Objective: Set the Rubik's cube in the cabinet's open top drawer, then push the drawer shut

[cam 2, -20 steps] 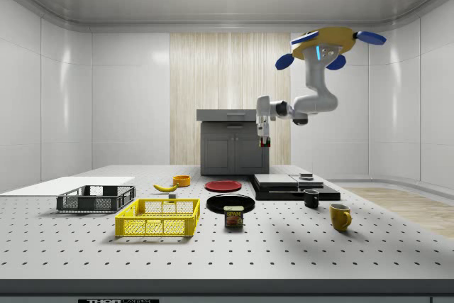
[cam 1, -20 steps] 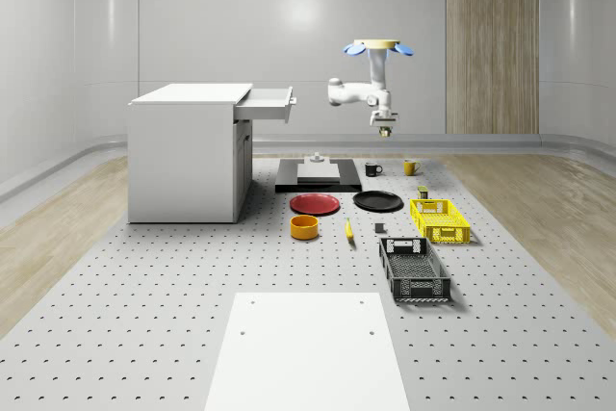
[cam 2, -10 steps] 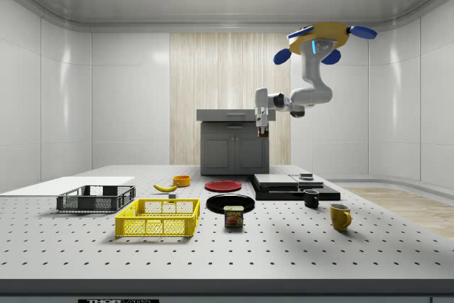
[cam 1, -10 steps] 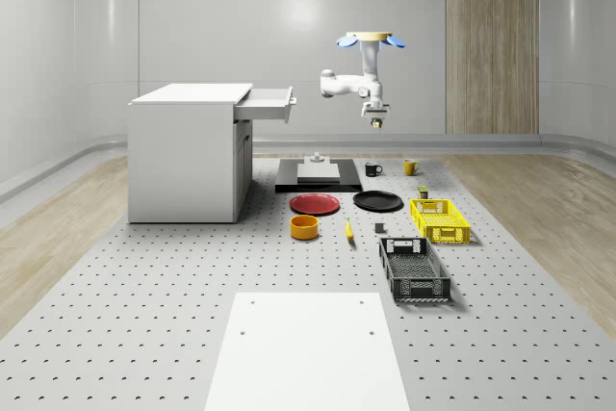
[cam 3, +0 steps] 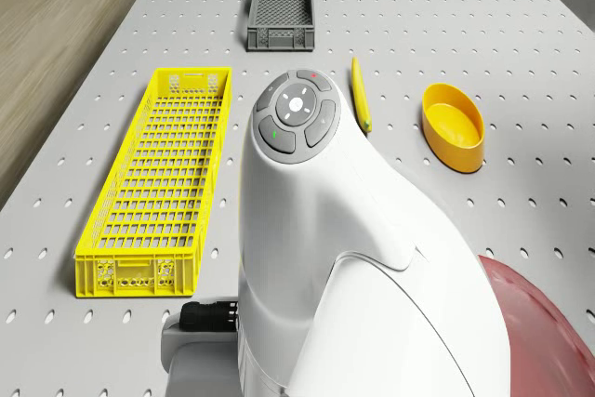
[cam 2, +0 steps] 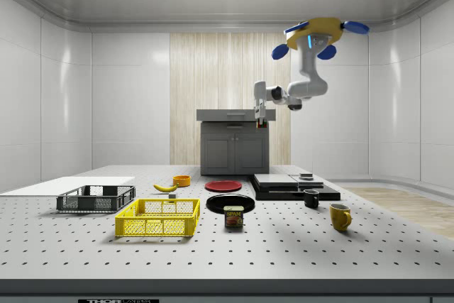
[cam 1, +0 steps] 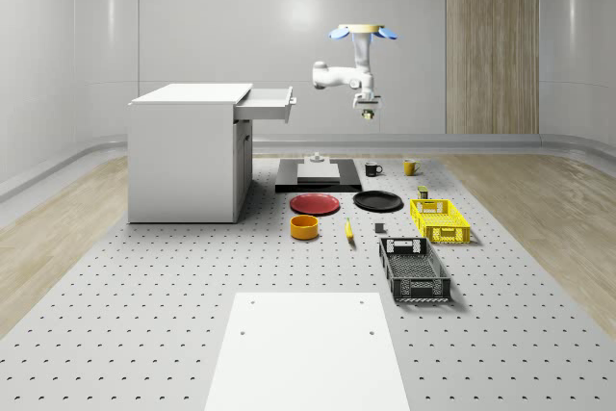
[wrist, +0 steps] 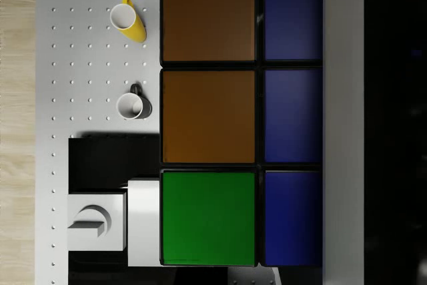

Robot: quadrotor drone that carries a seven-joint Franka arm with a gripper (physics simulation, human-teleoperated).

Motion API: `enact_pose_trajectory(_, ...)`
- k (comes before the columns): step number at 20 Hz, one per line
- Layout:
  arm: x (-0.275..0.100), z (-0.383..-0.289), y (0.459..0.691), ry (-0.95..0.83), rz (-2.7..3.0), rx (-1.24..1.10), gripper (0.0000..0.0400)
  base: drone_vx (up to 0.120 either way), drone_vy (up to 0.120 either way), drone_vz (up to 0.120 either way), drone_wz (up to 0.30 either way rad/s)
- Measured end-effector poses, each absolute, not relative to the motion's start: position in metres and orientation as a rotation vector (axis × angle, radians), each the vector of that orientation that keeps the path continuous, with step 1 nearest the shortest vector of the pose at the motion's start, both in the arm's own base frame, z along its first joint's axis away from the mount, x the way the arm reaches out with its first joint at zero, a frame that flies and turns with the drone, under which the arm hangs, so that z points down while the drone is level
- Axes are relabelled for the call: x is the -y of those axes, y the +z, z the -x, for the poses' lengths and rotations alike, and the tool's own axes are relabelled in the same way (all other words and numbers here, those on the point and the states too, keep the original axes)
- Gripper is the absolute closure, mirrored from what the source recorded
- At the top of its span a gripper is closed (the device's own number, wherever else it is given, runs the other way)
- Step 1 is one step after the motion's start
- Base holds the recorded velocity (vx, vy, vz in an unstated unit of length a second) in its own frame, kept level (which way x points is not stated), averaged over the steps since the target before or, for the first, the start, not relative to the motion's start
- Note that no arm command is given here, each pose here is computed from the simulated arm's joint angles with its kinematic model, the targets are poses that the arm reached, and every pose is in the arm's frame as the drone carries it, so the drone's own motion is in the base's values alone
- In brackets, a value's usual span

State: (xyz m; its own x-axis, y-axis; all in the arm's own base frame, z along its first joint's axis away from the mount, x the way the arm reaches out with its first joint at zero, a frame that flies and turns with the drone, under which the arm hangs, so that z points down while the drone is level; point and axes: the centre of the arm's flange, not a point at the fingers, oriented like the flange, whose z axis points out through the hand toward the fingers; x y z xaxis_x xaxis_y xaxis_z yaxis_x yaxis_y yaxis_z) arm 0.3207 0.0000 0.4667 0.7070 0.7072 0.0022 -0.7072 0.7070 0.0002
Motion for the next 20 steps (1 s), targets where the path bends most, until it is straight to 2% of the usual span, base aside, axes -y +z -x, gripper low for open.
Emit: enact_pose_trajectory(20, 0.0000, -0.3207, 0.4667, 0.786, -0.001, 0.002, 0.0075, 0.000, -0.120, 0.120, 0.000)
